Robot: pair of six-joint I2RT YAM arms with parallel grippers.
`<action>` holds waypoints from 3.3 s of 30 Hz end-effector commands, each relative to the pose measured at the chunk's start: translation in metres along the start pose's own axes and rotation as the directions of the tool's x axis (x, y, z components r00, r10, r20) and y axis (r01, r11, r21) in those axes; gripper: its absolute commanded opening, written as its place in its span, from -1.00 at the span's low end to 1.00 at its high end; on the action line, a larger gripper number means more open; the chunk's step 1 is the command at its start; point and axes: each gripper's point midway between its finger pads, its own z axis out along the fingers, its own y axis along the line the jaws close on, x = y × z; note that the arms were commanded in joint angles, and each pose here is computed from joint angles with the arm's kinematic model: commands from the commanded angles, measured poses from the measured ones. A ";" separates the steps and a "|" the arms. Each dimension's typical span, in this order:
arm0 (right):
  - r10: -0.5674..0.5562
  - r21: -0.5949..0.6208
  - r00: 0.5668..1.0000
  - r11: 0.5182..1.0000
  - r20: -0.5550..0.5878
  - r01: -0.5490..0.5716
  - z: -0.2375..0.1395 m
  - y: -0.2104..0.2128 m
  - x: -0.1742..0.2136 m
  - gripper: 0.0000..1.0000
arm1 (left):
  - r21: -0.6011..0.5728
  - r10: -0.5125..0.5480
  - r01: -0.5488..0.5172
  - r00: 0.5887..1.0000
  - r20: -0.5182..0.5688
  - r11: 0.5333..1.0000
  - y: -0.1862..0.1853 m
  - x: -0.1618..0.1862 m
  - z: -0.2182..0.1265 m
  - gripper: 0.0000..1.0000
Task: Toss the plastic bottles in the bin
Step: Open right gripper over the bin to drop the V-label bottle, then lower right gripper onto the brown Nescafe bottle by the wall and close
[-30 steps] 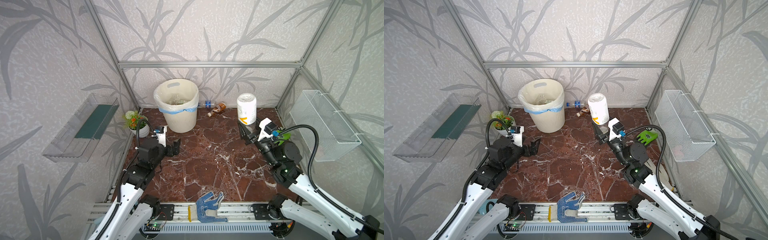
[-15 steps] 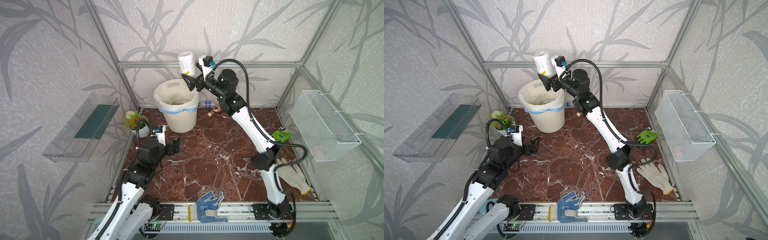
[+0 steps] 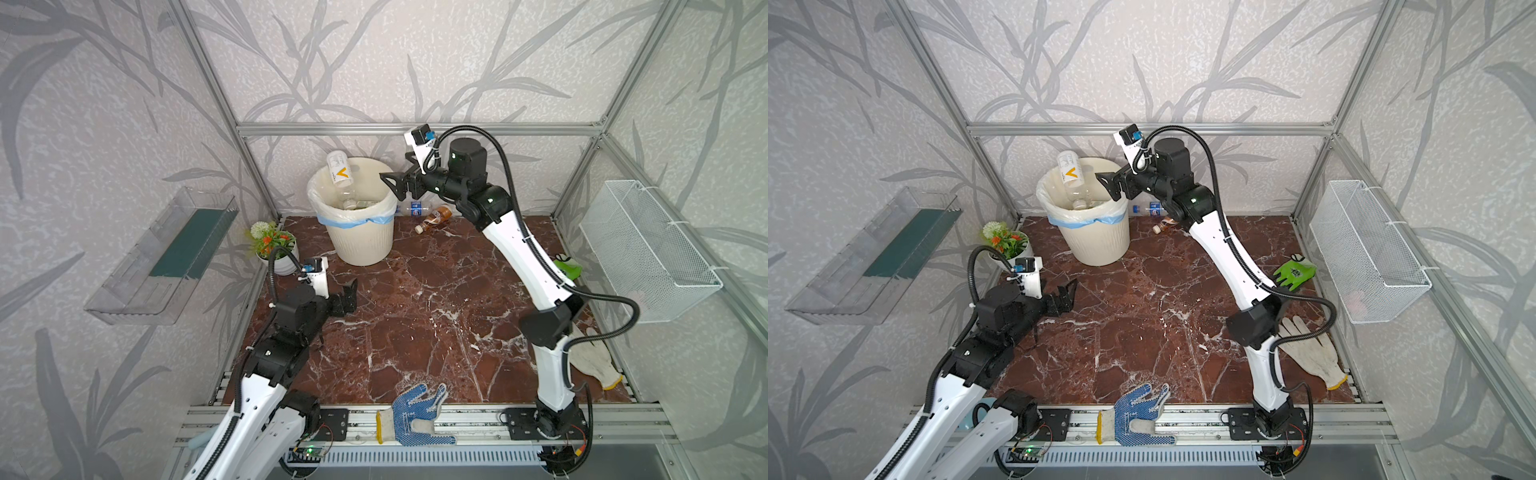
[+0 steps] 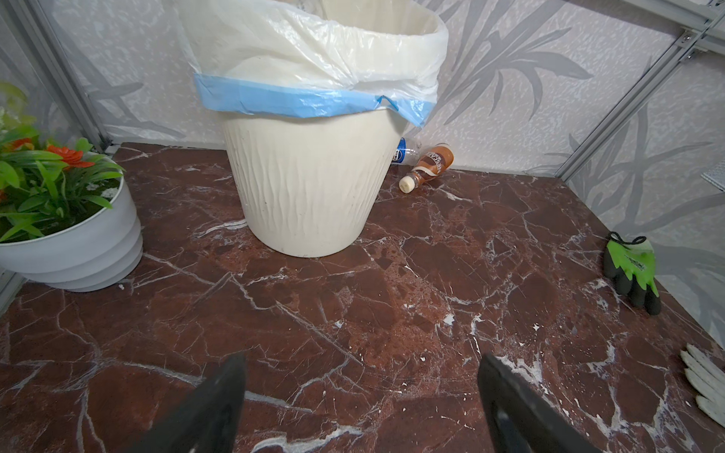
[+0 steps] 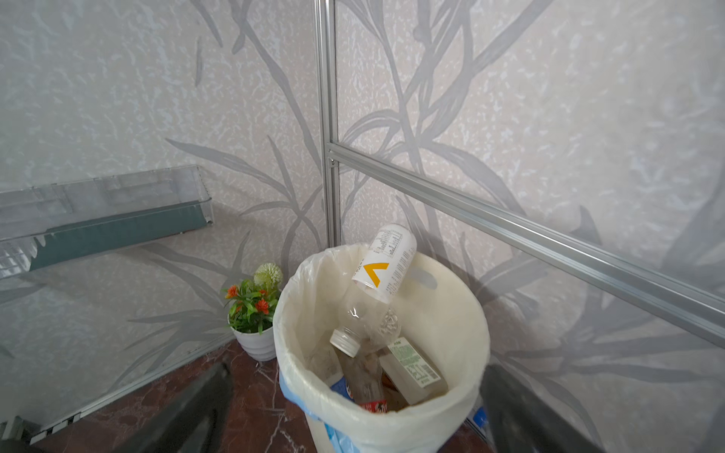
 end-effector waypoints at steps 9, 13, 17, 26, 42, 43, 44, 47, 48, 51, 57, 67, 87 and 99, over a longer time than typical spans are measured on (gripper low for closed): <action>0.096 0.231 0.994 0.969 -0.048 -0.082 -0.041 -0.079 0.087 1.00 | 0.019 0.025 -0.025 0.999 0.020 0.999 -0.008 -0.018 0.000 0.82; 0.171 0.338 0.971 0.935 -0.167 -0.107 -0.043 -0.112 0.143 0.99 | 0.026 0.042 -0.042 0.999 0.004 0.999 -0.010 -0.020 0.001 0.82; 0.307 0.512 0.926 0.844 -0.219 -0.159 -0.046 -0.162 0.190 0.99 | 0.021 0.064 -0.063 0.998 -0.005 0.998 -0.011 -0.023 0.001 0.82; 0.562 0.761 0.825 0.560 -0.059 -0.327 -0.024 -0.234 0.270 0.98 | -0.048 0.060 -0.060 0.998 -0.007 0.997 0.001 -0.024 -0.005 0.82; 0.783 0.739 0.519 0.116 0.343 -0.664 0.019 -0.306 0.382 0.98 | -0.122 0.046 -0.052 0.997 -0.054 0.991 0.017 -0.009 -0.003 0.82; 0.780 0.723 0.513 0.115 0.359 -0.681 0.022 -0.310 0.383 0.98 | -0.126 0.047 -0.055 0.997 -0.059 0.991 0.017 -0.009 -0.002 0.82; 0.780 0.704 0.508 0.124 0.367 -0.699 0.027 -0.312 0.385 0.98 | -0.130 0.049 -0.057 0.997 -0.063 0.990 0.018 -0.009 -0.002 0.82; 0.783 0.671 0.501 0.148 0.369 -0.727 0.039 -0.315 0.393 0.81 | -0.139 0.052 -0.063 0.996 -0.079 0.988 0.019 -0.007 0.001 0.82; 0.783 0.668 0.501 0.152 0.369 -0.729 0.041 -0.315 0.396 0.79 | -0.140 0.053 -0.064 0.995 -0.082 0.988 0.019 -0.007 0.002 0.82; 0.781 0.665 0.501 0.153 0.371 -0.731 0.044 -0.317 0.408 0.77 | -0.143 0.052 -0.065 0.994 -0.091 0.988 0.019 -0.006 0.005 0.82; 0.781 0.647 0.505 0.175 0.368 -0.742 0.052 -0.317 0.421 0.80 | -0.147 0.050 -0.065 0.993 -0.108 0.987 0.020 -0.004 0.009 0.82; 0.695 0.666 0.685 0.406 0.219 -0.625 0.073 -0.289 0.374 0.92 | -0.152 0.047 -0.066 0.992 -0.119 0.986 0.021 -0.002 0.013 0.82; 0.557 0.755 0.821 0.591 -0.125 -0.286 0.059 -0.282 0.392 0.61 | -0.152 0.049 -0.068 0.991 -0.128 0.986 0.023 0.009 0.018 0.82; 0.602 0.744 0.782 0.594 -0.160 -0.305 0.052 -0.284 0.412 0.57 | -0.150 0.047 -0.066 0.991 -0.127 0.986 0.023 0.008 0.018 0.82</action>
